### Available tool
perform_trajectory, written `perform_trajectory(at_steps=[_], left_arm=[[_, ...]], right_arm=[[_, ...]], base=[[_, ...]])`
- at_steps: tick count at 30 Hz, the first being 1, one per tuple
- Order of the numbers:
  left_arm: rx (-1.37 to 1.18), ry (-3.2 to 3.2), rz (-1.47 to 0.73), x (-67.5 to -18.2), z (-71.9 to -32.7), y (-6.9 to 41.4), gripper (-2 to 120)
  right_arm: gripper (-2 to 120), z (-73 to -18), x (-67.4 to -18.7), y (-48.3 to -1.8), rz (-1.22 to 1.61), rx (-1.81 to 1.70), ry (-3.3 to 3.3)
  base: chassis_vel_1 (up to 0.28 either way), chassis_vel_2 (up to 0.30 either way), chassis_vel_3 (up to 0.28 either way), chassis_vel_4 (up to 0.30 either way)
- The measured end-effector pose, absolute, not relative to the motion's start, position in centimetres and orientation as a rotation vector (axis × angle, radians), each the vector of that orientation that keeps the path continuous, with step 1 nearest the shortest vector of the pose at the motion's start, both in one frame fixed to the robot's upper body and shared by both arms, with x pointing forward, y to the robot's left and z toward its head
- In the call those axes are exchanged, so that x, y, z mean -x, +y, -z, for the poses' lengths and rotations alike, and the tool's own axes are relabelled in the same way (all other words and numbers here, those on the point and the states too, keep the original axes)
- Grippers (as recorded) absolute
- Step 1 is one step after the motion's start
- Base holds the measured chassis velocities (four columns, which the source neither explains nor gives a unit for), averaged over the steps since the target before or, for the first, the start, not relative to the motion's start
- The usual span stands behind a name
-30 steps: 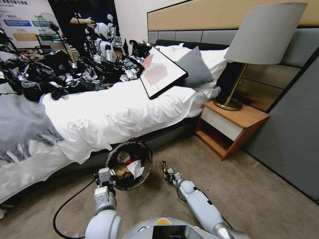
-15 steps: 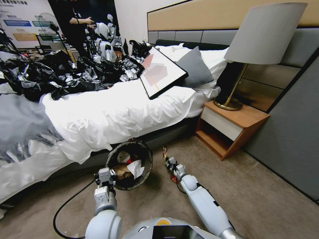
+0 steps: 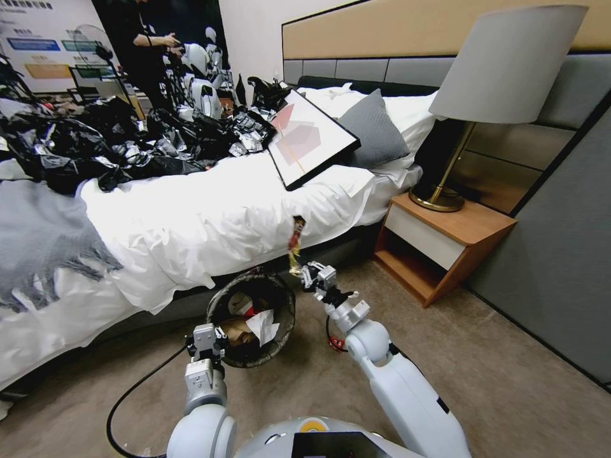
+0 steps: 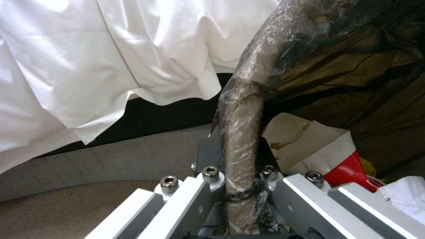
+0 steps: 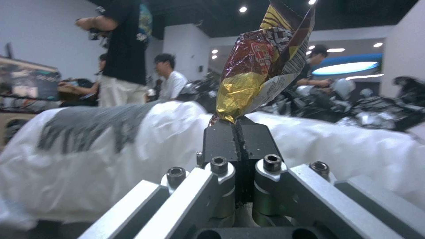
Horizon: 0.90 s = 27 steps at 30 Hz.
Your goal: Pick up the trash bin, then pick up the garbage from the floor and place it into the trash bin.
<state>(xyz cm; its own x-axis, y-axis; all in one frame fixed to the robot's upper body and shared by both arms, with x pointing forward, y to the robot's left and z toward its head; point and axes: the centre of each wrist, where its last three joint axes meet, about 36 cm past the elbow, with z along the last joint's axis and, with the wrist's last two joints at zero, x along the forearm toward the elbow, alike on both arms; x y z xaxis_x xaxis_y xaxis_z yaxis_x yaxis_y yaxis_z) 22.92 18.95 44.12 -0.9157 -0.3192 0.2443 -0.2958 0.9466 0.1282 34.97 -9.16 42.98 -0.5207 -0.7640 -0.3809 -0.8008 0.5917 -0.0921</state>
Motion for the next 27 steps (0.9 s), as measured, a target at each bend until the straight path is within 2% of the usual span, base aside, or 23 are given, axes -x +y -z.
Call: perform_trajectory(at_steps=[13, 27], left_arm=[[-0.458, -2.839, 0.131, -22.9, -44.1, 18.9, 0], [-0.461, -2.846, 0.130, -23.0, -44.3, 18.9, 0]], right_arm=[[0, -37.3, -33.4, -5.7, -0.099, 1.388, 2.521], [0, -33.2, -33.2, -7.3, -0.061, 1.366, 2.621]], base=[[0.000, 0.000, 0.000, 0.000], [0.000, 0.000, 0.000, 0.000]])
